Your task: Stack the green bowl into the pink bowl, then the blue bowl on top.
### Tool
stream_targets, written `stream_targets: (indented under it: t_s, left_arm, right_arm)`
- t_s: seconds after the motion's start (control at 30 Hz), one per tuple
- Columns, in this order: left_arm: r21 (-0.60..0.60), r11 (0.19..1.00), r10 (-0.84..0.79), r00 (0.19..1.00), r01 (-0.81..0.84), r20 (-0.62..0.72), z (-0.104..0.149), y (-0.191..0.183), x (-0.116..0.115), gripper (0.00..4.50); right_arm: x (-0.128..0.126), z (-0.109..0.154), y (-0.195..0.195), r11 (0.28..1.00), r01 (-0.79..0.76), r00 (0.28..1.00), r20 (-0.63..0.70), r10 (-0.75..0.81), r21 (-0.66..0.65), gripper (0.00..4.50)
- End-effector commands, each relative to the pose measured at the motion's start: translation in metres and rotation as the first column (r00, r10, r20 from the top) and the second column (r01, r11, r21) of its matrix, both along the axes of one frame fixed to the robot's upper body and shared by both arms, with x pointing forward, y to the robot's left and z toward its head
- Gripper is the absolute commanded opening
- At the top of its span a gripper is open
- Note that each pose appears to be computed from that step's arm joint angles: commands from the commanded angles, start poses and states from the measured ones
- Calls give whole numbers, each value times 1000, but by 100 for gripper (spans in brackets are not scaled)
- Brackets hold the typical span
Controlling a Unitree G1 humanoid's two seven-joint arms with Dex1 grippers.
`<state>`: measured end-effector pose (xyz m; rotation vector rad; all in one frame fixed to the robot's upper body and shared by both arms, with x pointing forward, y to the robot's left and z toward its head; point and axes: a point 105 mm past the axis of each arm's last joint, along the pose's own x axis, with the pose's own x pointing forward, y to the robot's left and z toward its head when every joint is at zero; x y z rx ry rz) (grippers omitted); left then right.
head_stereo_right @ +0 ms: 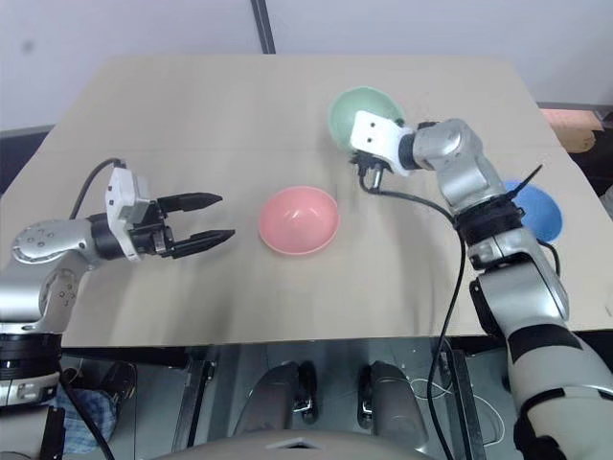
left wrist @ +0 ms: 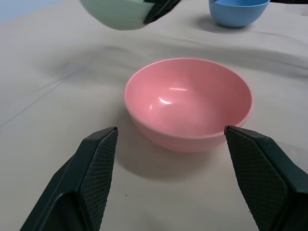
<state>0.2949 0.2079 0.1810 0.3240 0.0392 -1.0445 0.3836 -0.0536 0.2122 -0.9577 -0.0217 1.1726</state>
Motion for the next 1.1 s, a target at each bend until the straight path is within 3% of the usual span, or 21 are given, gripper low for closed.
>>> stream_targets:
  t_s: [0.03,0.17,0.37,0.4,0.43,0.47,0.57,0.8,0.97,1.1]
  left_arm:
    - [16,1000,-13,999,12,37,11,2,2,378]
    - [26,1000,-19,999,18,39,13,3,4,378]
    - [36,999,-32,999,31,31,11,4,5,378]
    - [36,999,-32,999,31,32,12,4,5,378]
    - [35,999,-33,999,32,33,12,4,5,378]
    - [34,999,-34,999,33,34,12,3,6,378]
    - [36,999,-37,999,35,35,13,3,6,378]
    - [18,998,-58,998,58,38,15,0,3,378]
    - [-8,996,-91,994,92,51,25,-4,2,378]
    - [-19,993,-112,992,113,60,34,-2,4,378]
  right_arm:
    - [-54,7,29,977,-210,978,-9,210,-46,5]
    - [-88,1,43,947,-303,953,-18,303,-108,5]
    - [-100,-4,47,931,-328,944,-14,330,-161,5]
    - [-99,-4,47,933,-325,945,-12,327,-158,86]
    - [-98,-2,49,935,-320,946,-3,324,-153,111]
    - [-96,1,50,940,-310,949,14,315,-143,177]
    - [-88,10,52,954,-273,957,62,282,-123,287]
    - [-75,26,30,986,-157,983,91,162,-52,287]
    - [-57,19,-29,995,95,993,71,-93,-17,287]
    - [-53,4,-85,947,321,947,23,-320,-24,287]
